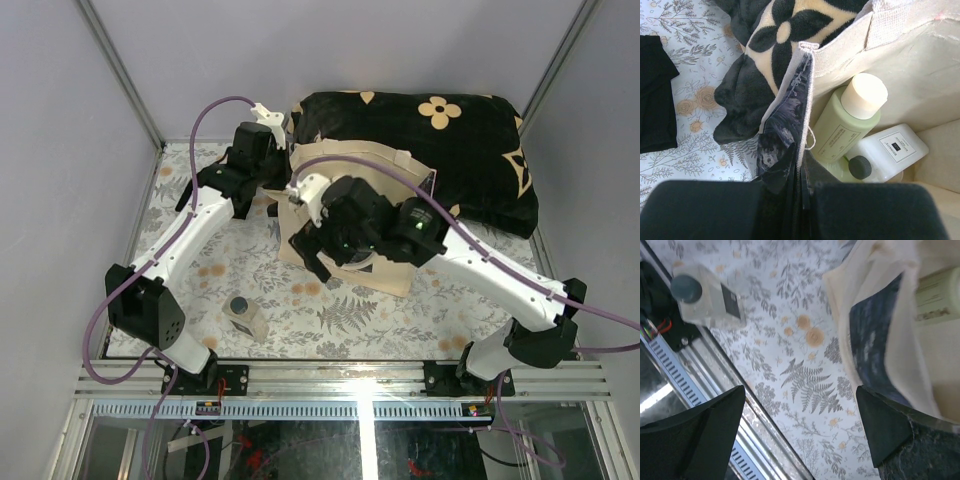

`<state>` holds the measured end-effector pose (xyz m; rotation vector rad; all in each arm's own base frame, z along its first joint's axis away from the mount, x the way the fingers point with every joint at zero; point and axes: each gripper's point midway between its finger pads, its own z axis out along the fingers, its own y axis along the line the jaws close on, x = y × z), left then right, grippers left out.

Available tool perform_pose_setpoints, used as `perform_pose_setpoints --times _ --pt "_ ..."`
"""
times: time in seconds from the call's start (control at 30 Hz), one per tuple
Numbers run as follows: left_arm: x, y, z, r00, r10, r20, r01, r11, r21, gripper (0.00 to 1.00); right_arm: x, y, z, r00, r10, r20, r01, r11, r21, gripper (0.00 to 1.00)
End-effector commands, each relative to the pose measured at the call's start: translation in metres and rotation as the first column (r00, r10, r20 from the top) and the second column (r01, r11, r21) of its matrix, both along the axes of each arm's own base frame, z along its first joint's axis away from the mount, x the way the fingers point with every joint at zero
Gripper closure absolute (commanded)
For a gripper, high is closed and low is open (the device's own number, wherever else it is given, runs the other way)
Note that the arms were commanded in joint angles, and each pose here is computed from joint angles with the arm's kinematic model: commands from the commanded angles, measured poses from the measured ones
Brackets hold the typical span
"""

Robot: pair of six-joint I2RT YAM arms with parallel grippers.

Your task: Place the personal care products into the canvas bag

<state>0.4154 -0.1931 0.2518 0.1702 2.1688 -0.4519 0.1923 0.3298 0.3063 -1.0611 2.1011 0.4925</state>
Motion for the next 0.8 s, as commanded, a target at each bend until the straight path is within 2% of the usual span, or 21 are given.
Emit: perform_pose_setpoints --times 0.0,0.23,0.77 --pt "0.024 0.003 0.022 0.995 0.031 0.1 -0.031 1.0 -0.004 1.0 -0.027 0.008 -0.007 0.996 0.094 -0.003 -0.094 0.995 0.018 0.0" --pt "0.027 0.001 0.029 0.995 0.026 0.1 -0.025 1.0 -0.015 1.0 -0.052 0.026 -0.059 0.981 0.189 -0.037 -0.191 0.981 -0.034 0.0" --pt "0.02 0.0 0.041 0.995 0.01 0.096 -0.008 1.0 -0.022 1.0 -0.074 0.109 -0.092 0.932 0.361 -0.022 -0.358 0.93 0.083 0.0"
